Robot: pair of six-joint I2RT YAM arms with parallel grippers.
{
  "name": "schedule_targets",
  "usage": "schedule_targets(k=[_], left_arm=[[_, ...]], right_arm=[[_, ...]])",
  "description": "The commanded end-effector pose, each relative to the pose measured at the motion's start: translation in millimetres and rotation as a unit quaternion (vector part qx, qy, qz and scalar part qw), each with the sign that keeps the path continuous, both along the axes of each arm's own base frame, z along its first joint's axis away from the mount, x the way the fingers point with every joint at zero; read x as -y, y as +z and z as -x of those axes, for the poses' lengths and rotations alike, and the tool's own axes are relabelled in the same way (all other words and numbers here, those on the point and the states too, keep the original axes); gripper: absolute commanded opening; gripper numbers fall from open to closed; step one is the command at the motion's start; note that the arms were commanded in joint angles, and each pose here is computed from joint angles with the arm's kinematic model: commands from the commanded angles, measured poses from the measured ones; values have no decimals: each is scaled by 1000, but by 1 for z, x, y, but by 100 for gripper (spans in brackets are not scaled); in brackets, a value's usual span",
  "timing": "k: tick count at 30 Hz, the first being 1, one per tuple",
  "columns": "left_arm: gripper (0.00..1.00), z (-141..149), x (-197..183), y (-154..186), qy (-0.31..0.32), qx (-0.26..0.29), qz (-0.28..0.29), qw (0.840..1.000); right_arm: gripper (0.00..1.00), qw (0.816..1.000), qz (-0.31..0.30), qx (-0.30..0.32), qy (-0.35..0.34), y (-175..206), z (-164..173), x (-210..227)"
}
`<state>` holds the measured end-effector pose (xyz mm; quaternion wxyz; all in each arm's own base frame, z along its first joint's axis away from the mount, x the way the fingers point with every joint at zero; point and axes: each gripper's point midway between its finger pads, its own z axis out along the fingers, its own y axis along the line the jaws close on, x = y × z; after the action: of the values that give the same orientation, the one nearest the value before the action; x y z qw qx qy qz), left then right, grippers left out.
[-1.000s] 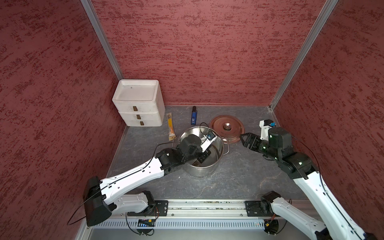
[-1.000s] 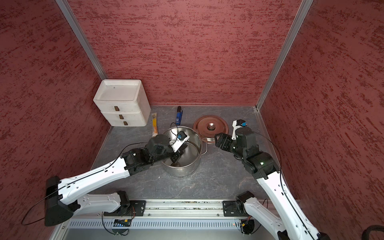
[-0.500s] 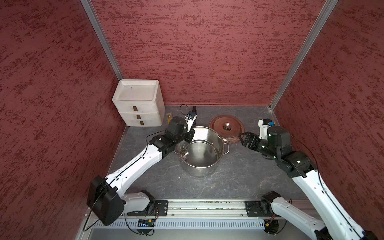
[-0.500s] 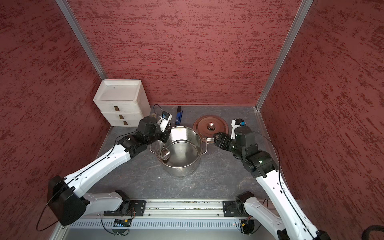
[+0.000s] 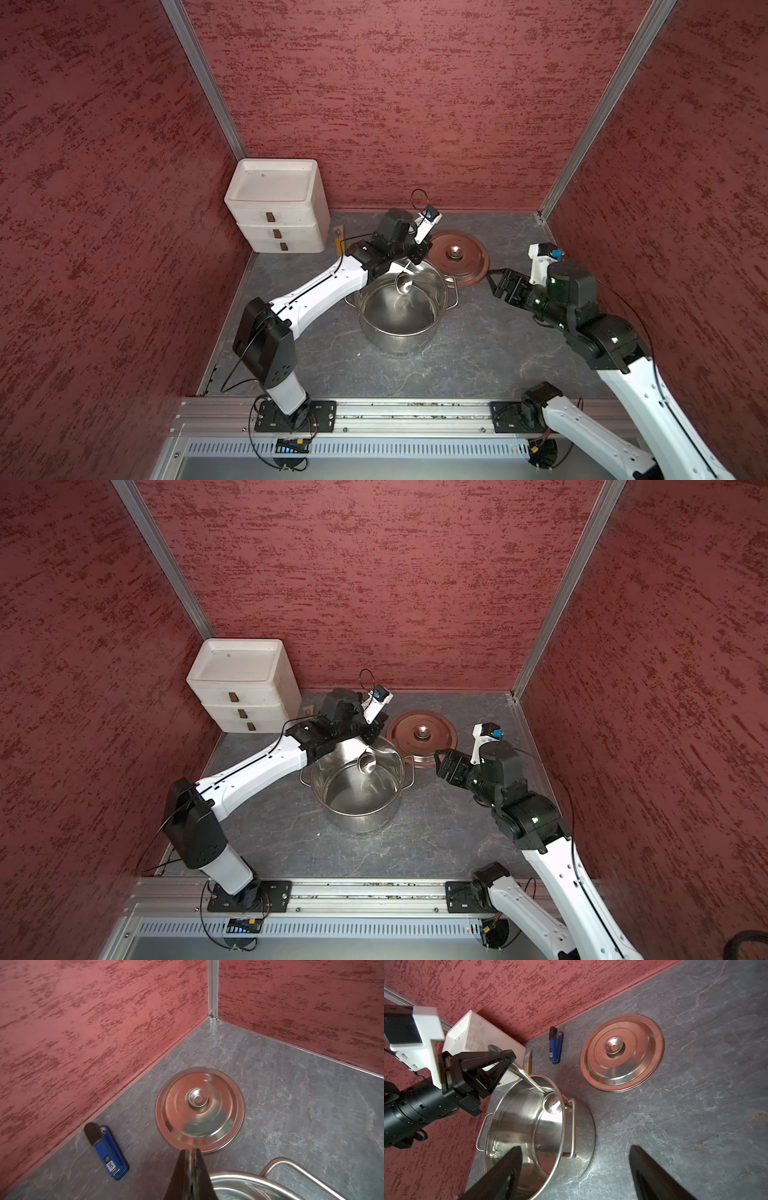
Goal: Stir the soup with a spoon
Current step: Stir the soup in the pan with a stick.
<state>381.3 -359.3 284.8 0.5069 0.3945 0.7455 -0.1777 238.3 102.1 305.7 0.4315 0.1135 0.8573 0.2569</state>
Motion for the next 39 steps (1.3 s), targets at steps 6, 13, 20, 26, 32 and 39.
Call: schedule_targets(k=[6,13,20,26,32,39], left_arm=[[0,78,69,16,-132,20,4,991],[0,141,66,12,-157,3,-4,988],[0,175,22,-4,-115,-46,-5,992],[0,180,-27,-29,-57,-80,-25,995],[0,139,-90,-32,61,-90,-7,994],[0,76,-148,-28,180,-80,19,980]], right_arm=[[85,1000,3,7,-25,6,7,12],[85,1000,-1,0,-13,0,0,4],[85,1000,-8,-6,4,-5,-11,-8],[85,1000,-12,-7,17,-5,-23,-18],[85,1000,-15,-10,22,-6,-27,-22],[85,1000,-12,-8,20,-4,-26,-20]])
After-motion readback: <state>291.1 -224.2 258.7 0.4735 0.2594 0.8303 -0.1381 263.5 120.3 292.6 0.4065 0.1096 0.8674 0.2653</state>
